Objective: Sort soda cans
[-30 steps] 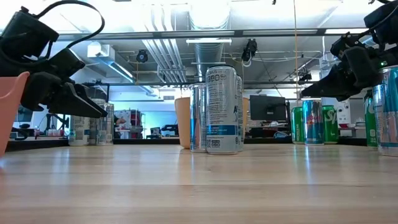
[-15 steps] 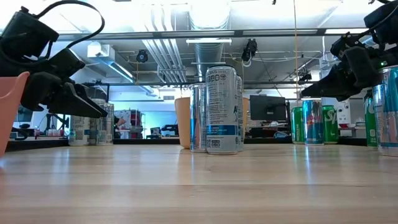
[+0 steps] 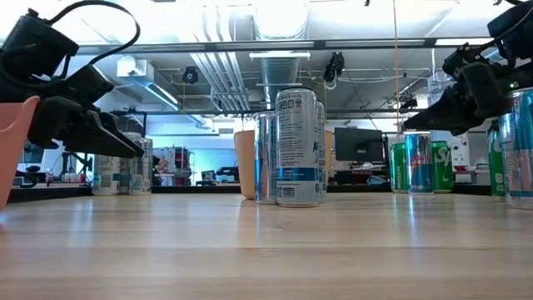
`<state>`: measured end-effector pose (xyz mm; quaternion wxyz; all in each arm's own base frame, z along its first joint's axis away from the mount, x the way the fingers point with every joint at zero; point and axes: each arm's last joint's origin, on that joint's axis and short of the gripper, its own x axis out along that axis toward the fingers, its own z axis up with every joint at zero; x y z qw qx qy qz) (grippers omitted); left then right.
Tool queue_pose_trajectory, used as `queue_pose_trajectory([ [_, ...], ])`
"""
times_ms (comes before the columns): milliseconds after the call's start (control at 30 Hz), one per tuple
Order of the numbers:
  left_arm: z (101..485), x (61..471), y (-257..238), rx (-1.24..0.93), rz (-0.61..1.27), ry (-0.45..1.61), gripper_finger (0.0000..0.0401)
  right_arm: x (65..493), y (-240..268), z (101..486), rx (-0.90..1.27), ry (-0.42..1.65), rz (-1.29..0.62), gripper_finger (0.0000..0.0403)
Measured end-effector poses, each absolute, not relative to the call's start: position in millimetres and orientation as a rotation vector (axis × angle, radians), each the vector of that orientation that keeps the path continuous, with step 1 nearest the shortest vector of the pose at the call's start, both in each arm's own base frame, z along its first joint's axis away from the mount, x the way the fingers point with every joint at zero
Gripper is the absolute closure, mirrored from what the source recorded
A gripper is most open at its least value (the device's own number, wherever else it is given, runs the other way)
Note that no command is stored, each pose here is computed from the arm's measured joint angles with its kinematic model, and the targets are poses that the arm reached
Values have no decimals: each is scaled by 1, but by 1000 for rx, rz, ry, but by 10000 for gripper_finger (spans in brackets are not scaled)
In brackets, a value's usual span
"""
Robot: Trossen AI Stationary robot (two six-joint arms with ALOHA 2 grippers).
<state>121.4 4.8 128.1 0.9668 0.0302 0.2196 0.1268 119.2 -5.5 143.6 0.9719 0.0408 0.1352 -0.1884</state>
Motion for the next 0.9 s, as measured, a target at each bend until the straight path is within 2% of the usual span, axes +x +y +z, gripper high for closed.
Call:
queue_pose_trajectory([
  [133, 128, 121, 5, 61, 256, 444, 172, 120, -5, 145, 85, 262, -379, 385],
  [200, 128, 121, 5, 61, 256, 444, 172, 122, -5, 152, 130, 177, -375, 385],
  [333, 128, 121, 5, 62, 256, 444, 172, 122, -4, 184, 505, -200, -289, 385],
  [433, 129, 122, 5, 183, 239, 455, 172, 114, -11, 210, 621, -509, -395, 385],
  [500, 130, 122, 5, 315, 211, 452, 172, 112, -13, 227, 592, -585, -452, 385],
  [567, 133, 124, 5, 403, 196, 434, 172, 125, -11, 245, 476, -496, -437, 385],
  [633, 140, 126, 5, 376, 212, 355, 172, 147, -8, 264, 360, -322, -384, 385],
  [733, 153, 130, 5, 137, 258, 188, 172, 178, -6, 297, 253, -47, -377, 385],
  [900, 175, 131, 5, -260, 269, -88, 172, 229, -7, 321, 101, 400, -481, 384],
])
